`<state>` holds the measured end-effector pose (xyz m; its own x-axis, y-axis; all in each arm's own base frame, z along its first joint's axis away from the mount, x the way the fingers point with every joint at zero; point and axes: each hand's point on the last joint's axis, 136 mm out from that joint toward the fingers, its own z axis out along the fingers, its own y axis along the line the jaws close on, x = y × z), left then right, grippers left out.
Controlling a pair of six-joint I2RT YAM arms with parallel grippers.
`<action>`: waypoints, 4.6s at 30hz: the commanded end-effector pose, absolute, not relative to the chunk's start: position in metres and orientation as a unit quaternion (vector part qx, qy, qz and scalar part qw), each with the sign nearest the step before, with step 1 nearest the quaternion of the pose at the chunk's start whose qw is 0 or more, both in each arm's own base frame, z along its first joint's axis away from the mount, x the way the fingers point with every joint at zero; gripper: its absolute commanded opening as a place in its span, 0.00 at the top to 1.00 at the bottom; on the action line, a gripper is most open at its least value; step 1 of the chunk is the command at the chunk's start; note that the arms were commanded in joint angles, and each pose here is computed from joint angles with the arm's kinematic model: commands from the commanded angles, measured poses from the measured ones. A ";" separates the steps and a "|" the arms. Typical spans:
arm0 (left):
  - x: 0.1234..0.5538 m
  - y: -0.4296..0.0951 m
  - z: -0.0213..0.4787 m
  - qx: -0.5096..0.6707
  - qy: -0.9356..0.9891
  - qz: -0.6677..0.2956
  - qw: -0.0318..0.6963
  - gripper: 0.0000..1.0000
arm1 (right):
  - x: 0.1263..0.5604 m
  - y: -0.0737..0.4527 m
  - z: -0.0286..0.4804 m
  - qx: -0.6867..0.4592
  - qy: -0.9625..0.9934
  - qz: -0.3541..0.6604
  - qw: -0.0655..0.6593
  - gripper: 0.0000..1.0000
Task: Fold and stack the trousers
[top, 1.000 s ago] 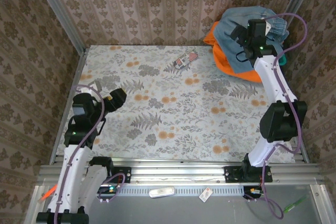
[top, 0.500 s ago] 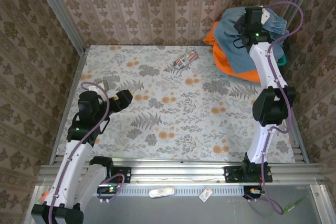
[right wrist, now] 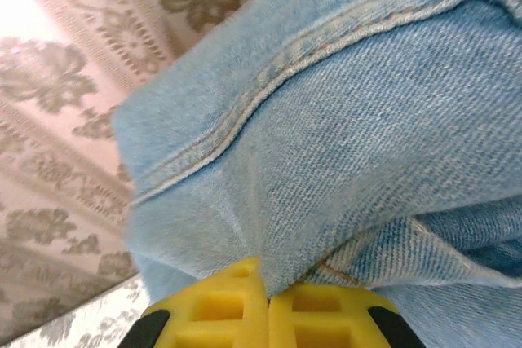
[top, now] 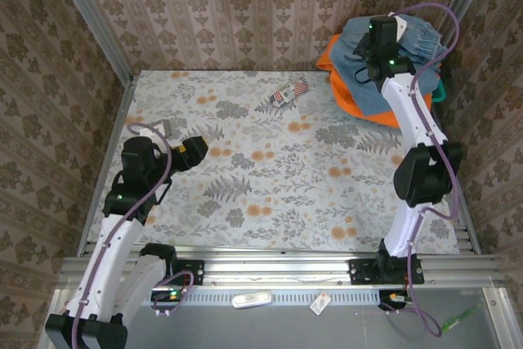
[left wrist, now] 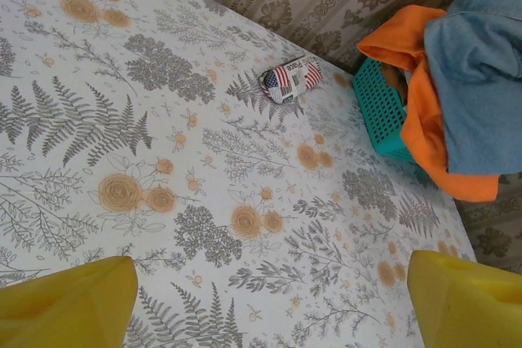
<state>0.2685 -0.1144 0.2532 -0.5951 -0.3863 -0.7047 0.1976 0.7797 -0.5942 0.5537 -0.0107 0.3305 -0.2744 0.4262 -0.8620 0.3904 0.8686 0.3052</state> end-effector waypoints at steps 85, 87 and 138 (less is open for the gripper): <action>0.387 -0.056 0.384 -0.029 0.802 -0.028 0.596 1.00 | 0.361 0.069 0.358 0.164 0.805 0.231 0.522 1.00; 0.359 -0.042 0.354 -0.070 0.804 -0.031 0.590 1.00 | 0.332 0.090 0.312 0.161 0.823 0.239 0.490 1.00; 0.359 -0.020 0.015 -0.383 0.863 -0.158 0.290 0.11 | 0.281 0.094 0.062 0.174 0.954 0.086 0.230 1.00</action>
<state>0.3834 -0.0617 0.0485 -0.5904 -0.6789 -0.4364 -0.3853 0.7122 -0.5868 0.2861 0.0961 0.0535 -0.8423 0.3524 -0.4078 0.2834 0.9332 0.2210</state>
